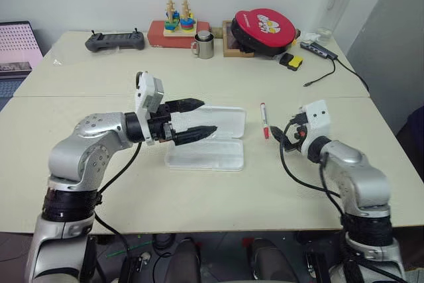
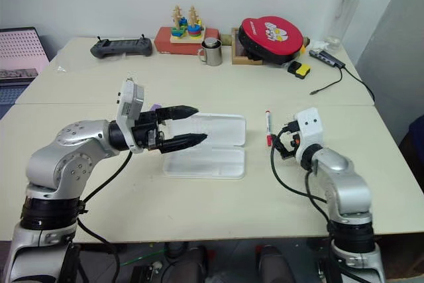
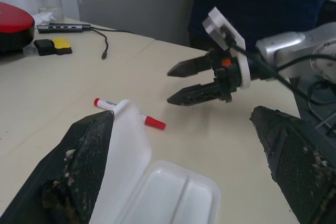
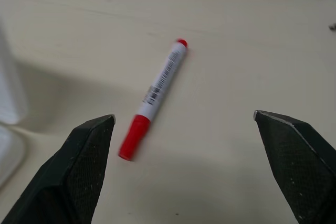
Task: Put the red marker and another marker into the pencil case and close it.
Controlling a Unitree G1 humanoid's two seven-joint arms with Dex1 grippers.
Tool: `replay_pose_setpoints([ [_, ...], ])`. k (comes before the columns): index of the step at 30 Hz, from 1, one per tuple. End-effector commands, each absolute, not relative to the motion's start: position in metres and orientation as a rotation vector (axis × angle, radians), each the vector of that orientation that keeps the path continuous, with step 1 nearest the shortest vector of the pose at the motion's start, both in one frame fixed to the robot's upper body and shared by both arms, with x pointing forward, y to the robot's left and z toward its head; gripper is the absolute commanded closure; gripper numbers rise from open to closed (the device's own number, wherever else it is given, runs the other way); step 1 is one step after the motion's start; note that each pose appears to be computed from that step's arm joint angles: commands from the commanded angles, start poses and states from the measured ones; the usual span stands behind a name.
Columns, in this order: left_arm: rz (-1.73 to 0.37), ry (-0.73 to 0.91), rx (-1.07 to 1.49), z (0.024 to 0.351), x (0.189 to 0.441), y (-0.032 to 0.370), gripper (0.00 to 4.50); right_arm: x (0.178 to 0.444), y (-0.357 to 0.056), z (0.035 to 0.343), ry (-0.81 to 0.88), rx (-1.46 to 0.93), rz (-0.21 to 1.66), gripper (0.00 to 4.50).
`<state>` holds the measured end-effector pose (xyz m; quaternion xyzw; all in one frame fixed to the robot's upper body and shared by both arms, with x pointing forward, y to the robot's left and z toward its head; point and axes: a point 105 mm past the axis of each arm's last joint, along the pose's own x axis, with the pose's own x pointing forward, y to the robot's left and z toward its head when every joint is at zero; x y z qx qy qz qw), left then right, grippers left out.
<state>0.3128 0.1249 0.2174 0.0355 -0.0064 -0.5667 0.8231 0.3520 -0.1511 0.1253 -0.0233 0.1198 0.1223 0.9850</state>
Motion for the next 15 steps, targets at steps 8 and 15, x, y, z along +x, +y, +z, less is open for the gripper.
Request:
replay_pose_setpoints([
  [8, -1.227, -0.094, 0.092, 0.232, 0.315, 0.119, 0.0, 0.374, -0.124, 0.118, 0.236, -0.009, 0.204, 0.02],
  [15, -1.227, -0.095, 0.098, 0.227, 0.314, 0.119, 0.0, 0.377, -0.121, 0.083, 0.353, 0.007, 0.15, 0.02],
])
